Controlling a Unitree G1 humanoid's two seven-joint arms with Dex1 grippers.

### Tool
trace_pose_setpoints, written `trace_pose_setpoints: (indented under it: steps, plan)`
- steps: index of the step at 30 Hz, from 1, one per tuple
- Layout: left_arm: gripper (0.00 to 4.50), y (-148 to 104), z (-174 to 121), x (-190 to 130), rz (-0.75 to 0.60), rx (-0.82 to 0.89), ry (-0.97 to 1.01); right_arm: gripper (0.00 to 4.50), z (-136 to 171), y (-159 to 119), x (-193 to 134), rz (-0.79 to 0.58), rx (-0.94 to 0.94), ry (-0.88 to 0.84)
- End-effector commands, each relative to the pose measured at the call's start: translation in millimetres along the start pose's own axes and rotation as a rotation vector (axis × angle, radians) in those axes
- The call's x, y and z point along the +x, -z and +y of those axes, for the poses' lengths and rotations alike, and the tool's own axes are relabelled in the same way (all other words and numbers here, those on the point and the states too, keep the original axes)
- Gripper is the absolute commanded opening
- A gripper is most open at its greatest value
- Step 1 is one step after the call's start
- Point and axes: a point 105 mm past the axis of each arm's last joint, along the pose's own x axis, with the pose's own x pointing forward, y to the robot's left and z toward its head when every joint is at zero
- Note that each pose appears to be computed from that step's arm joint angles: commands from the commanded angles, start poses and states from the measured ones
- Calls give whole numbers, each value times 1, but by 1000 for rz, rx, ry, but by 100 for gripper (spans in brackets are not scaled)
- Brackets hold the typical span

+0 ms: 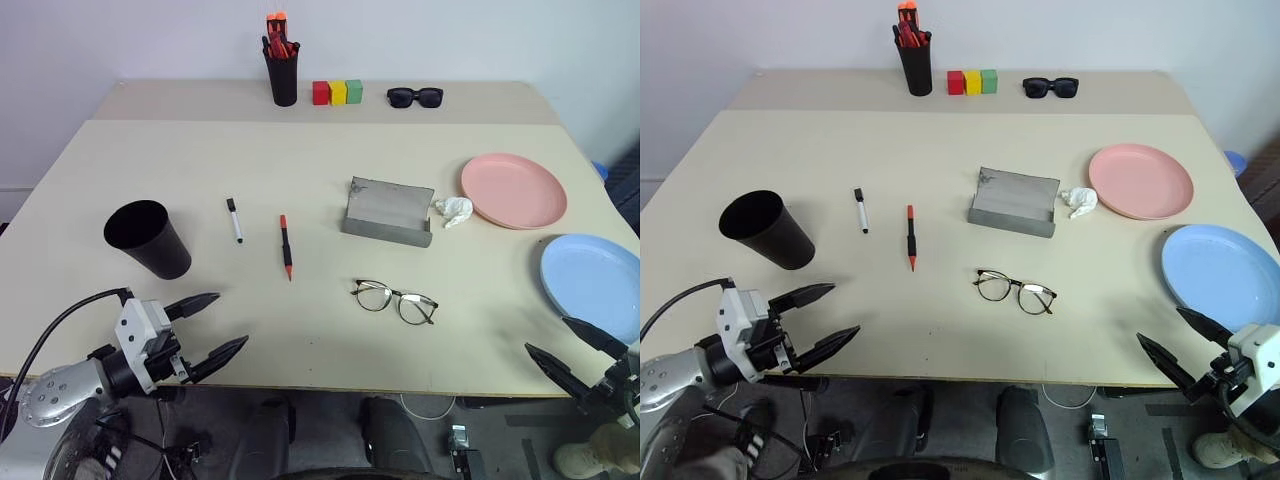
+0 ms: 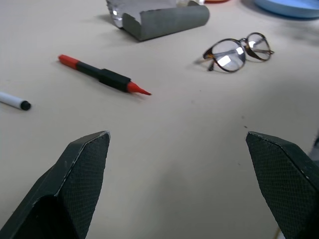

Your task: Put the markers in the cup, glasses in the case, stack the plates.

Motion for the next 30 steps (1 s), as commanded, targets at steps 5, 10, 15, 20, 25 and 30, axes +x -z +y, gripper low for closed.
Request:
trace_pose_setpoints:
  steps: [5,10,15,20,25,30]
  plan:
    - [450,-3,8,3,-16,46,-1,406,14,-11,8,-42,-8,-4]
    - [450,-2,6,3,-21,49,-8,406,12,-22,20,-63,-19,-40]
    - [450,9,6,-2,-7,41,-15,406,16,-27,30,-83,-27,-58]
    - [450,14,1,4,-14,31,-16,406,19,-25,35,-89,-31,-80]
    - [450,14,-5,5,-31,10,-22,406,19,-18,32,-86,-26,-82]
    - [450,16,-5,7,-40,4,-38,406,10,-13,35,-84,-31,-93]
